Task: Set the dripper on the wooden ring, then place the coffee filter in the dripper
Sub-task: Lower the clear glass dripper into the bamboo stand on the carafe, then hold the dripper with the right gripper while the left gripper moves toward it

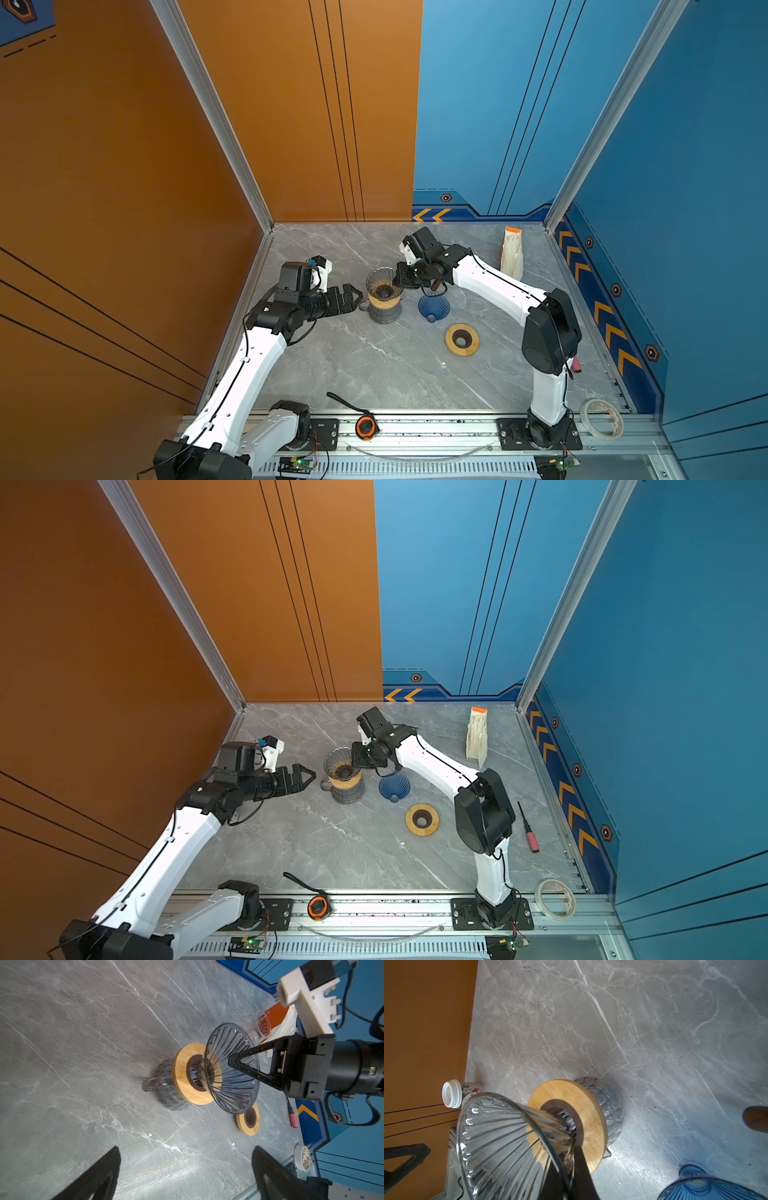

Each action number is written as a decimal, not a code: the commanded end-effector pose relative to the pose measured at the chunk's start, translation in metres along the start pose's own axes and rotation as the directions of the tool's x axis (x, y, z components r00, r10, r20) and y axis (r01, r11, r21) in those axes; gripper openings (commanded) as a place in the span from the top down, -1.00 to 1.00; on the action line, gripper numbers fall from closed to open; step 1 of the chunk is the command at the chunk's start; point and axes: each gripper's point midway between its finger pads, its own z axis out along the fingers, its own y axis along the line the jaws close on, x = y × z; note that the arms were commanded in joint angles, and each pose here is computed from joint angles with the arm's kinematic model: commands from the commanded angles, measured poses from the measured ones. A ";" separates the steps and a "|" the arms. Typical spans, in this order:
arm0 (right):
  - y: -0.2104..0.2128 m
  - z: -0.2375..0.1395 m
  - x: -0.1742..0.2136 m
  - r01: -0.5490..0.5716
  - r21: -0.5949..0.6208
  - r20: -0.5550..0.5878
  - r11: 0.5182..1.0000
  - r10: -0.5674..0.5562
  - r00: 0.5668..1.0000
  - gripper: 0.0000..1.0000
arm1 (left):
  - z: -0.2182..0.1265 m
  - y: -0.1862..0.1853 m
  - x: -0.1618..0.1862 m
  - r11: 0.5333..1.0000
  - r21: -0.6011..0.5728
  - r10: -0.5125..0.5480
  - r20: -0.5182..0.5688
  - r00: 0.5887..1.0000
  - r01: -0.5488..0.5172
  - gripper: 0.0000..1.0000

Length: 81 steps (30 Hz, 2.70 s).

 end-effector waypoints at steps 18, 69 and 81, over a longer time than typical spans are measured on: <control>0.000 -0.011 -0.006 0.014 0.011 0.033 1.000 -0.015 0.999 0.46 | 0.001 -0.017 -0.027 0.999 0.017 0.048 0.019 0.999 -0.048 -0.99; -0.011 -0.029 -0.006 0.091 0.108 -0.037 0.990 -0.088 0.995 0.54 | 0.078 -0.018 -0.036 0.996 -0.010 0.091 -0.164 0.982 -0.094 -0.04; -0.005 -0.024 -0.008 0.088 0.087 -0.042 0.992 -0.085 0.996 0.65 | 0.089 -0.016 -0.039 0.997 -0.013 0.067 -0.181 0.981 -0.071 0.13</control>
